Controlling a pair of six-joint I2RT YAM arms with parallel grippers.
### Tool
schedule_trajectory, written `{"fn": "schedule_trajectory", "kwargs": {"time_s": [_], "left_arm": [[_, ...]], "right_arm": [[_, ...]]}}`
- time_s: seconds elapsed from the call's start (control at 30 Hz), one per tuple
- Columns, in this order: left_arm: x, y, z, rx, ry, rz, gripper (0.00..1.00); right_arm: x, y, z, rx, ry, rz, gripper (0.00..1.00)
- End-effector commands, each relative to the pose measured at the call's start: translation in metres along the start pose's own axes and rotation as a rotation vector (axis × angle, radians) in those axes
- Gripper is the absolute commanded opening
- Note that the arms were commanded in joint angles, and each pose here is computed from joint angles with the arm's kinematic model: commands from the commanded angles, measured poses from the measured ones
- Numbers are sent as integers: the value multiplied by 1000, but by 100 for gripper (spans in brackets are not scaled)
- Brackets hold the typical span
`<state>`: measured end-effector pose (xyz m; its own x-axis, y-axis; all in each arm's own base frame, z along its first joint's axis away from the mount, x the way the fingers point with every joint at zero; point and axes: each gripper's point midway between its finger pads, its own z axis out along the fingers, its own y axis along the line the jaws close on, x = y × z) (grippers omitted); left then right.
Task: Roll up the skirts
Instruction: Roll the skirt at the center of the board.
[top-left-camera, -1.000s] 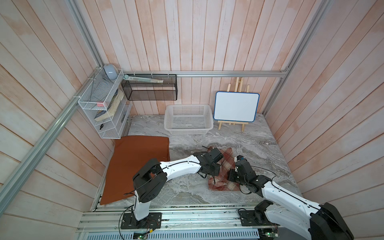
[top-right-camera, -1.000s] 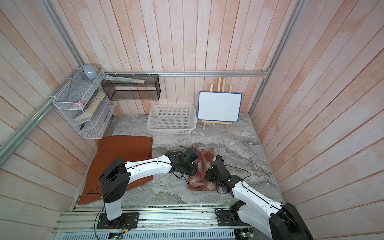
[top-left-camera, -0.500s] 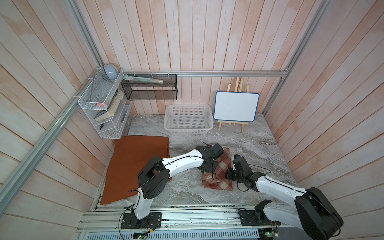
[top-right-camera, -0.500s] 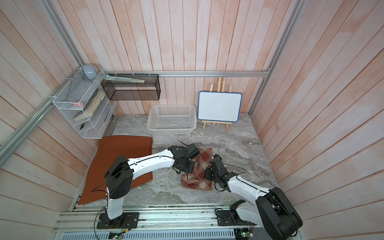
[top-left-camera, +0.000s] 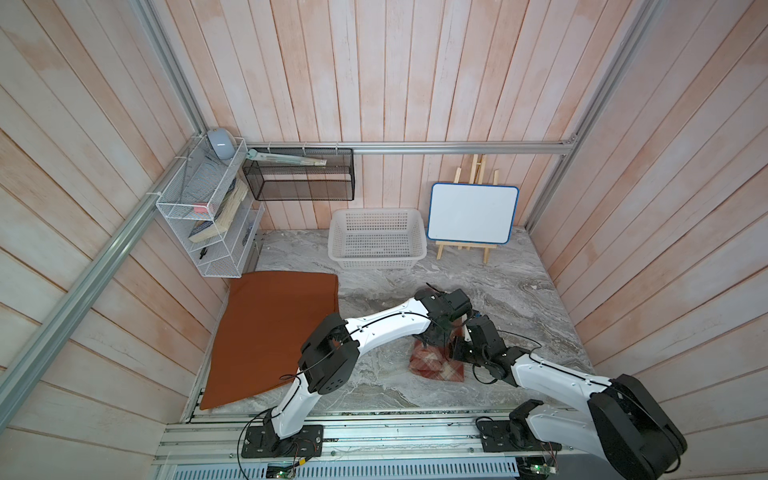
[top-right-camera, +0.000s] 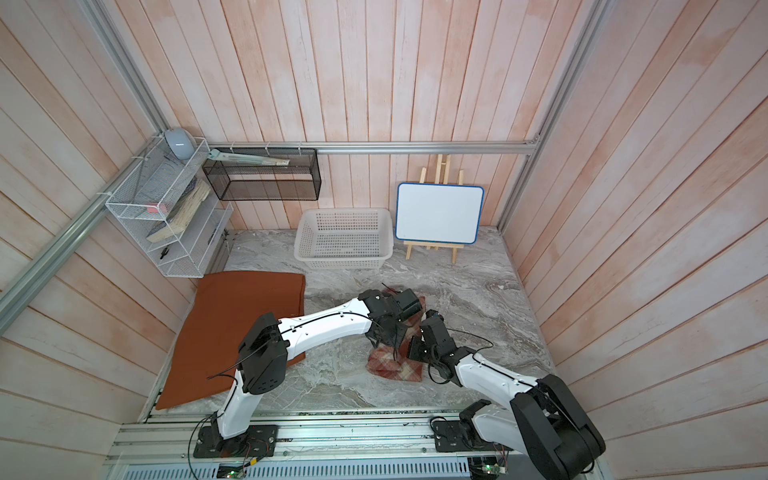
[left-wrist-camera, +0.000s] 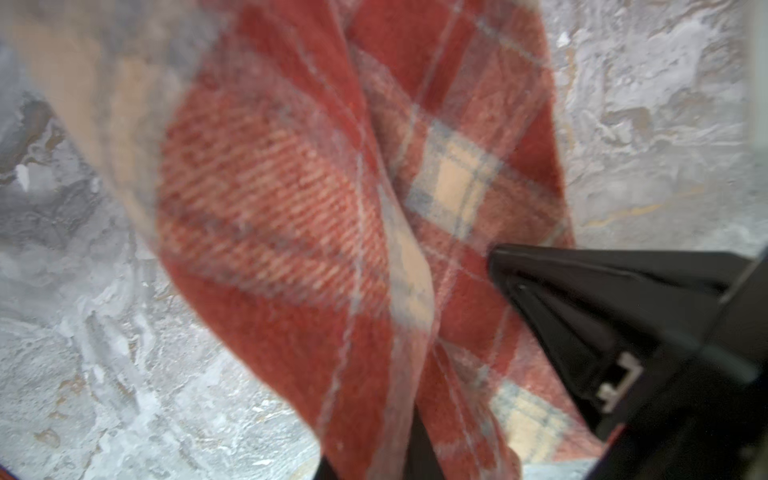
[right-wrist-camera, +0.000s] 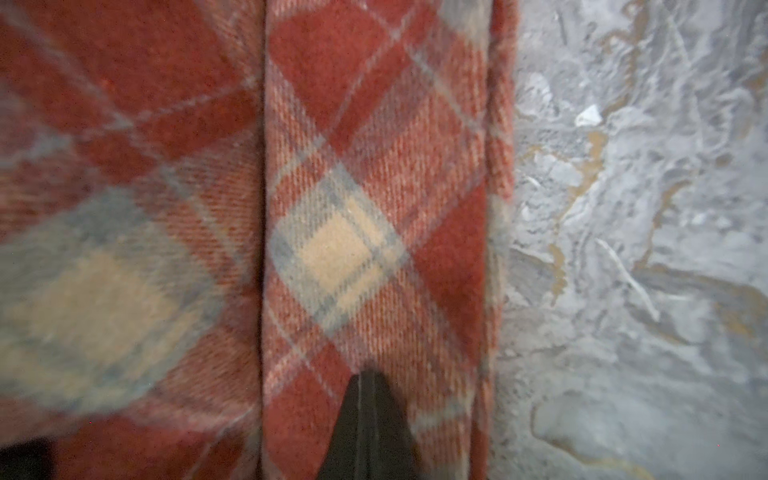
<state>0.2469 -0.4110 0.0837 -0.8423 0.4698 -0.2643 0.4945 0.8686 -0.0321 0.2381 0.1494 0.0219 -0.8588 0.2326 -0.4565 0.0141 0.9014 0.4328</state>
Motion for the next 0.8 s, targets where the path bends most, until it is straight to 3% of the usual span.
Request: {"fn": "schedule_trajectory", "kwargs": {"time_s": [0.0,0.37,0.7,0.77], "left_arm": [[-3,-21,9,25,-1,10,0],[-6,-47,18,77,-2,8,0],[-11,-82,16,215,-53,-31,27],[-12,-85,12,247,-75,-56,38]], "right_arm": [[18,-9,2,17,57,1,0],[18,-8,2,8,51,15,0],[20,-10,1,12,49,26,0],[19,-10,0,11,44,28,0]]}}
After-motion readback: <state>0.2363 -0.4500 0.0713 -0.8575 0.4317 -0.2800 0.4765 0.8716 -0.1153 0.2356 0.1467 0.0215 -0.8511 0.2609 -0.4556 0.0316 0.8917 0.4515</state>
